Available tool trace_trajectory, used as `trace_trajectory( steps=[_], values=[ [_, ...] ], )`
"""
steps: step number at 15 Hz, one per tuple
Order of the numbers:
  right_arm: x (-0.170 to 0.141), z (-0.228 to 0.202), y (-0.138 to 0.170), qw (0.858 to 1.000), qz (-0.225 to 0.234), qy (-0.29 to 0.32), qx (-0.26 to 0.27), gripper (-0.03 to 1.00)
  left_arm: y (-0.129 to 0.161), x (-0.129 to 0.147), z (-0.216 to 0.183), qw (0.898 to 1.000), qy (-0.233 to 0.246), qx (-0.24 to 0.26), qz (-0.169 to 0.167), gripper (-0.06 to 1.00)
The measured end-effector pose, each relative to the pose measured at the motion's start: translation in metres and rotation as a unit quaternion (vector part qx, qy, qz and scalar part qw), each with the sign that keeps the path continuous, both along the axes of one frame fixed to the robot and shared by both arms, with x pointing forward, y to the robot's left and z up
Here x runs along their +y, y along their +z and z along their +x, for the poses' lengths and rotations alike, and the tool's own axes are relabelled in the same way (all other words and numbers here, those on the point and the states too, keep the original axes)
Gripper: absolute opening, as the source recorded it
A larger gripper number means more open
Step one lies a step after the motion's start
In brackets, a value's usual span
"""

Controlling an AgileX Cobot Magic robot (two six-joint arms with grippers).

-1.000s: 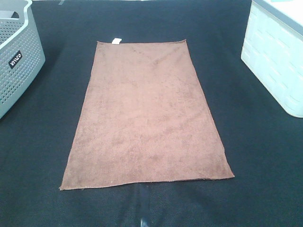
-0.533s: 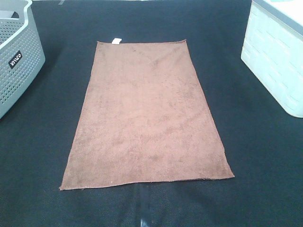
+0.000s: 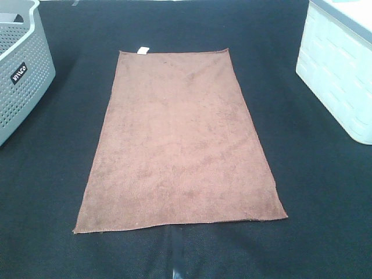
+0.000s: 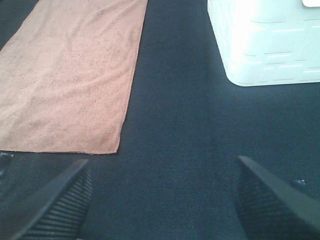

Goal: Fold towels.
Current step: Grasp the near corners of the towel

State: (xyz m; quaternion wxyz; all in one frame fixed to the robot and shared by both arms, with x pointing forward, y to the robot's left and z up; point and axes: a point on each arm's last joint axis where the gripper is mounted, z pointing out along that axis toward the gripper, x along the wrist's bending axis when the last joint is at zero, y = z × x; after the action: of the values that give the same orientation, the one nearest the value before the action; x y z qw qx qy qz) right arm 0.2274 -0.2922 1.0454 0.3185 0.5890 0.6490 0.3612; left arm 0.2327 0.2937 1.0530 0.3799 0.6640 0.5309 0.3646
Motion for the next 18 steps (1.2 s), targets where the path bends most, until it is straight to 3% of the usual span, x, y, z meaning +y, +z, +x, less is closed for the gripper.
trace_trajectory(
  steps=[12,14,16,17,18],
  values=[
    [0.0,0.001,0.0,1.0,0.0,0.0,0.003,0.73,0.002,0.0,0.001,1.0,0.002,0.001,0.001,0.65],
    [0.0,0.011,0.007,1.0,0.0,-0.001,0.023,0.73,0.018,0.0,0.017,0.999,0.008,-0.044,-0.006,0.65],
    [0.001,0.03,0.013,0.998,0.001,-0.002,0.066,0.73,0.03,0.0,0.044,0.997,0.019,-0.075,-0.028,0.65],
    [0.001,0.045,0.013,0.995,0.004,-0.003,0.096,0.73,0.03,-0.002,0.061,0.996,0.023,-0.064,-0.053,0.65],
    [0.002,0.067,0.01,0.99,0.009,-0.008,0.141,0.73,0.026,-0.005,0.086,0.996,0.027,-0.021,-0.085,0.65]
  ],
)
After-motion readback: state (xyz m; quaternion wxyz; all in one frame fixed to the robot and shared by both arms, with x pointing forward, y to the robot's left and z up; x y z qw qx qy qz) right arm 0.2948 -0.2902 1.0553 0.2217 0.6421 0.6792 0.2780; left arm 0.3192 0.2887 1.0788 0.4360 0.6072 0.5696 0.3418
